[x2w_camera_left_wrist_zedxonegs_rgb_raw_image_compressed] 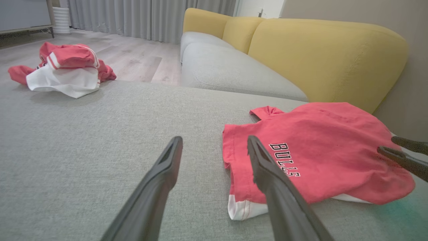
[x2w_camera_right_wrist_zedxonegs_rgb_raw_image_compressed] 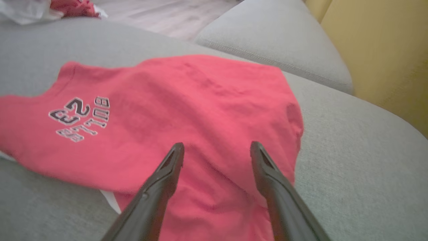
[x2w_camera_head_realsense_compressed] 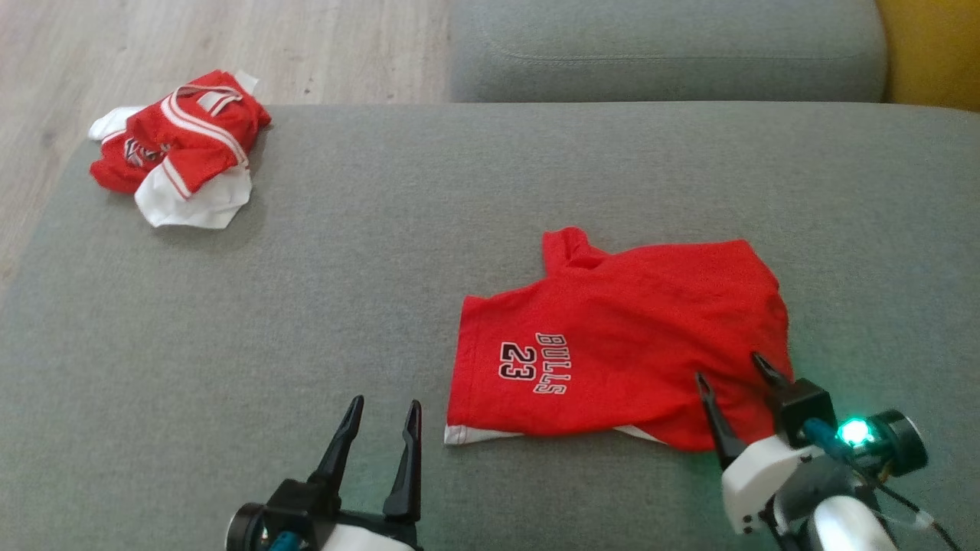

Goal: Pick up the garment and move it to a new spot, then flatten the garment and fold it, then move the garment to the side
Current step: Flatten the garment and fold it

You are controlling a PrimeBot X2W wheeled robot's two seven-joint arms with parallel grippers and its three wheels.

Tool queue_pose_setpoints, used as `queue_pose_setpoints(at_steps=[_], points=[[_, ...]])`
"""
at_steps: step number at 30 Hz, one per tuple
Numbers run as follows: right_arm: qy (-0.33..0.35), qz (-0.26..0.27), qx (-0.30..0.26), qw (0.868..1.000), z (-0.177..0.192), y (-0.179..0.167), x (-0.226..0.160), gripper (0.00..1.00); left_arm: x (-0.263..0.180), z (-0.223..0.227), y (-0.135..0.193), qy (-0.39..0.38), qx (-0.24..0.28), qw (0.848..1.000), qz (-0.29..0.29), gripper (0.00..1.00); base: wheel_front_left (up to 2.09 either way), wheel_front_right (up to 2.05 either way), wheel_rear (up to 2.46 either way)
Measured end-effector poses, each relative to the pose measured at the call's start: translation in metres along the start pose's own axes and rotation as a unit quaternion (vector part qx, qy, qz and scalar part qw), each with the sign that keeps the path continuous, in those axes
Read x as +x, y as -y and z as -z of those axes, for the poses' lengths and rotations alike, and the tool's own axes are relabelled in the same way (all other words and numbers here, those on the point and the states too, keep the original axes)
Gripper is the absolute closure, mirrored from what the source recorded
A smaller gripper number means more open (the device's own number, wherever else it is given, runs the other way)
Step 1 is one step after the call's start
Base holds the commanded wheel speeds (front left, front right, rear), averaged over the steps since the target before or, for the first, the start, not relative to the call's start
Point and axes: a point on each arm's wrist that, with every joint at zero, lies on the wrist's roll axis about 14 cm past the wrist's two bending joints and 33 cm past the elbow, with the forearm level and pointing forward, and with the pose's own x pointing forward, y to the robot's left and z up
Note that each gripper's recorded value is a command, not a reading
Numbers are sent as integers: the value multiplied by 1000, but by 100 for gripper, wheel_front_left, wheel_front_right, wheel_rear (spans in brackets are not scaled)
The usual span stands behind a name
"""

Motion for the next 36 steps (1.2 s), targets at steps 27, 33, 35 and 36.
queue_pose_setpoints(at_steps=[27,33,35,36], points=[[-53,-34,-16,998,10,6,59,100,0,1,-22,-4,0,999,-38,0,0,0,0],[-15,-22,19,999,-24,12,63,100,3,3,-19,-8,-1,999,-31,0,0,0,0],[-19,-22,28,999,-29,12,68,100,4,5,-19,-11,-2,999,-32,0,0,0,0],[-22,-22,30,999,-31,12,72,100,4,6,-20,-13,-3,999,-33,0,0,0,0]])
